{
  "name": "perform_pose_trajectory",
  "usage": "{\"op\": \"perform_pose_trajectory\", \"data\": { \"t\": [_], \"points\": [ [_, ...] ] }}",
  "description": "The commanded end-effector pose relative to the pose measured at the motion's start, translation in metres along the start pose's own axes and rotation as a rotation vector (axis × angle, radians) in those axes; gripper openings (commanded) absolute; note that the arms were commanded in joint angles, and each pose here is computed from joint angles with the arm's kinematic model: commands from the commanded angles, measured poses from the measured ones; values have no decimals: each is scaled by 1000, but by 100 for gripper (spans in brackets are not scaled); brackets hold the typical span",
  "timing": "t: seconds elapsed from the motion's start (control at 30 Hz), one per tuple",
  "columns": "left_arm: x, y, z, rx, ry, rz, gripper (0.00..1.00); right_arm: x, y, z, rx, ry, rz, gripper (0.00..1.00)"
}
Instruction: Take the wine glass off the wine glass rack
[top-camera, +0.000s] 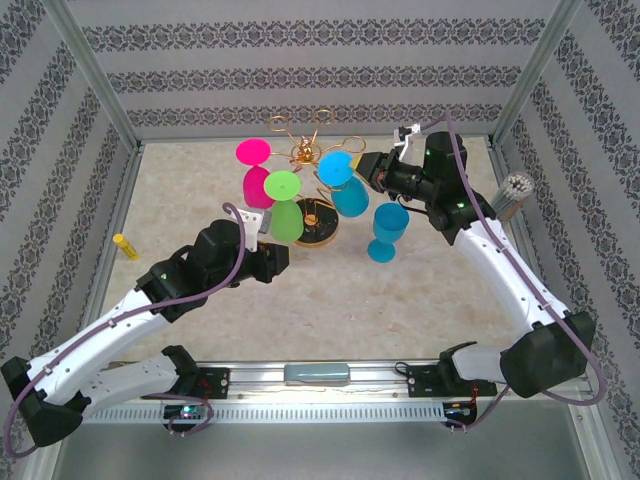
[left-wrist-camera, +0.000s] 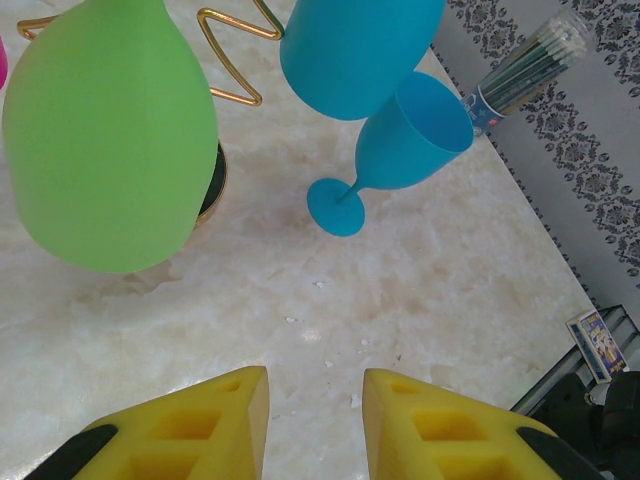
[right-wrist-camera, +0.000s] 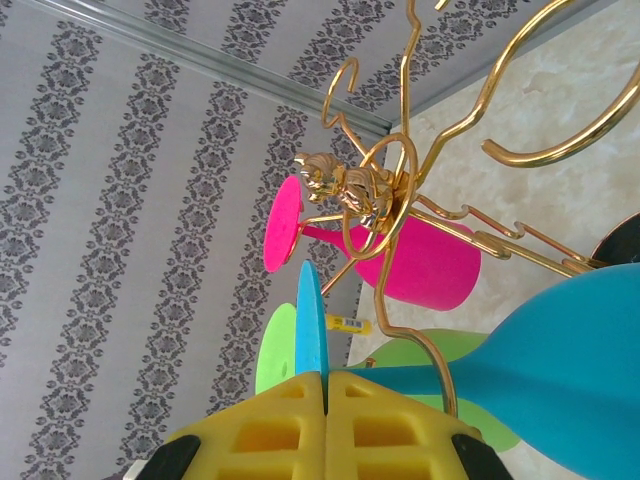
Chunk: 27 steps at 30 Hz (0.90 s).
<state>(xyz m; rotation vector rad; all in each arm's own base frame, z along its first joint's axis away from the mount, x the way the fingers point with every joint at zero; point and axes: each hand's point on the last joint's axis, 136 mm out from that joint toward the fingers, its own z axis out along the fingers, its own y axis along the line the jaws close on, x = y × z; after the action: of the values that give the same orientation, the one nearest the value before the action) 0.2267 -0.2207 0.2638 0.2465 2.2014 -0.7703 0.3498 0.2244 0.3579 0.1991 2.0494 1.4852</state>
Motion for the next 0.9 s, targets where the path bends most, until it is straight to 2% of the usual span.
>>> {"op": "perform_pose_trajectory", "data": {
  "t": [0.0, 0.4, 0.87],
  "points": [
    [-8, 2, -4, -1, -44, 4, 31, -4, 31, -11, -82, -20, -51, 0],
    [-7, 5, -4, -9, -43, 2, 31, 4, 39, -14, -110, 0, -56, 0],
    [-7, 5, -6, -14, -46, 2, 31, 11, 26, -3, -75, 29, -50, 0]
  ]
}}
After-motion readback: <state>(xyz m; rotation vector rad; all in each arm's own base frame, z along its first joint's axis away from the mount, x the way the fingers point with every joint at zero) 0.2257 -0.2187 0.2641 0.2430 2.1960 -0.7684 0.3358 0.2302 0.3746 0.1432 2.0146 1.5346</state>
